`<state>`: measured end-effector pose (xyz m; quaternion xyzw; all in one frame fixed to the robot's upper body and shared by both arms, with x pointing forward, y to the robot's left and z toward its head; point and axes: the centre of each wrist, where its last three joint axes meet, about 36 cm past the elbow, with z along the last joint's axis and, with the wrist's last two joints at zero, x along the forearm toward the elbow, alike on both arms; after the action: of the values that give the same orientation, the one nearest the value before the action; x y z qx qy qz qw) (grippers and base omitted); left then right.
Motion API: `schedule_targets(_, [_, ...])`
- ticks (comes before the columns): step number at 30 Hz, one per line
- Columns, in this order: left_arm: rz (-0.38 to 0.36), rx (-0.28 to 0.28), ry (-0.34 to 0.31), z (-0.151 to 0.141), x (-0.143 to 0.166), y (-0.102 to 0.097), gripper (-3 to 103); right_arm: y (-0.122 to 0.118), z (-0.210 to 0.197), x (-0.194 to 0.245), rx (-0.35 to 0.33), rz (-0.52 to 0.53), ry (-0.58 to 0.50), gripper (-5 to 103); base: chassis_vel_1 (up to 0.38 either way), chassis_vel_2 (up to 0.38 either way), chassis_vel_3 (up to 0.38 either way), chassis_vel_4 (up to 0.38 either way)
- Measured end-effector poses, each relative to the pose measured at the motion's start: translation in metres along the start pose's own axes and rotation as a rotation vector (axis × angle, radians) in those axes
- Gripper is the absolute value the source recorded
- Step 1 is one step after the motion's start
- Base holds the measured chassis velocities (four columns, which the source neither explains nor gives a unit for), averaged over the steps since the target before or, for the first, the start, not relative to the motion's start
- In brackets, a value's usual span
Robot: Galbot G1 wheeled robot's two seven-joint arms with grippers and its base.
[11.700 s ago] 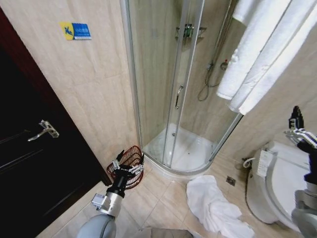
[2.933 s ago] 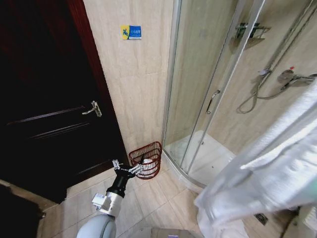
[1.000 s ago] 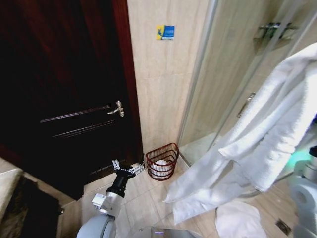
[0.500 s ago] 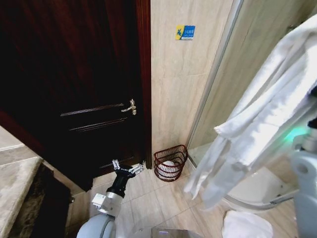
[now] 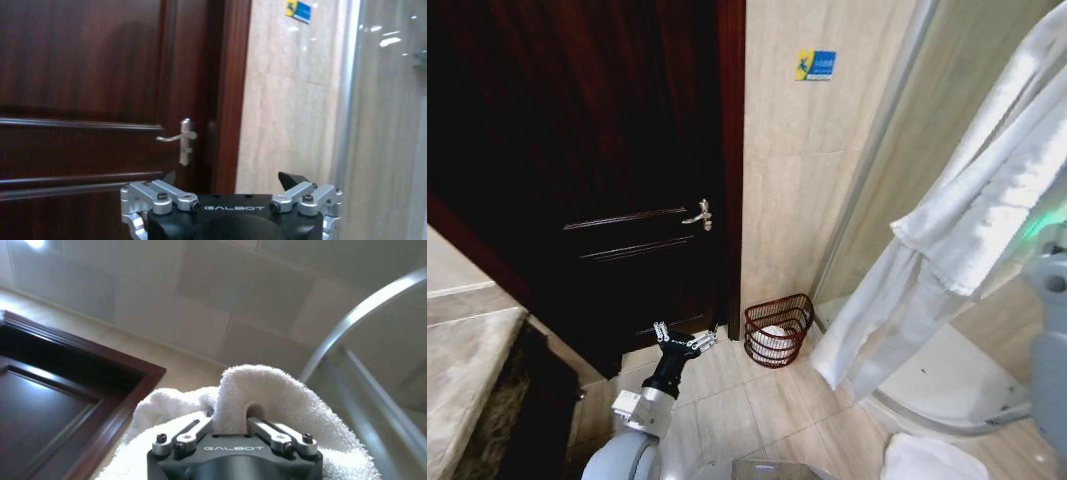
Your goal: Discard the used towel into the hamper.
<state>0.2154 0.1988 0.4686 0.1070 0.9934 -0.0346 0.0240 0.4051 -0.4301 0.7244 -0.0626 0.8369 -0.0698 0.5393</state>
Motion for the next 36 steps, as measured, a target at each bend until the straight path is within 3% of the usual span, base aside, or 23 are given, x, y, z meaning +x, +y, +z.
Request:
schedule_targets(14, [0.0, 0.0, 0.0, 0.0, 0.0, 0.0, 100, -0.033, 0.011, -0.019, -0.052, 0.009, 0.009, 9, 0.082, 0.089, 0.087, 0.085])
schedule_targets(19, [0.0, 0.0, 0.0, 0.0, 0.0, 0.0, 100, -0.034, 0.021, -0.015, -0.073, 0.02, 0.014, 9, 0.067, 0.061, 0.057, 0.055])
schedule_targets(22, [0.0, 0.0, 0.0, 0.0, 0.0, 0.0, 100, -0.022, 0.036, -0.004, -0.084, 0.035, 0.024, 9, 0.0, 0.0, 0.0, 0.0])
schedule_targets(28, [0.0, 0.0, 0.0, 0.0, 0.0, 0.0, 100, 0.008, 0.071, 0.016, -0.039, 0.081, 0.032, 9, 0.0, 0.0, 0.0, 0.0])
schedule_targets(36, [0.0, 0.0, 0.0, 0.0, 0.0, 0.0, 100, 0.028, 0.106, 0.003, -0.014, 0.14, 0.027, 9, 0.0, 0.0, 0.0, 0.0])
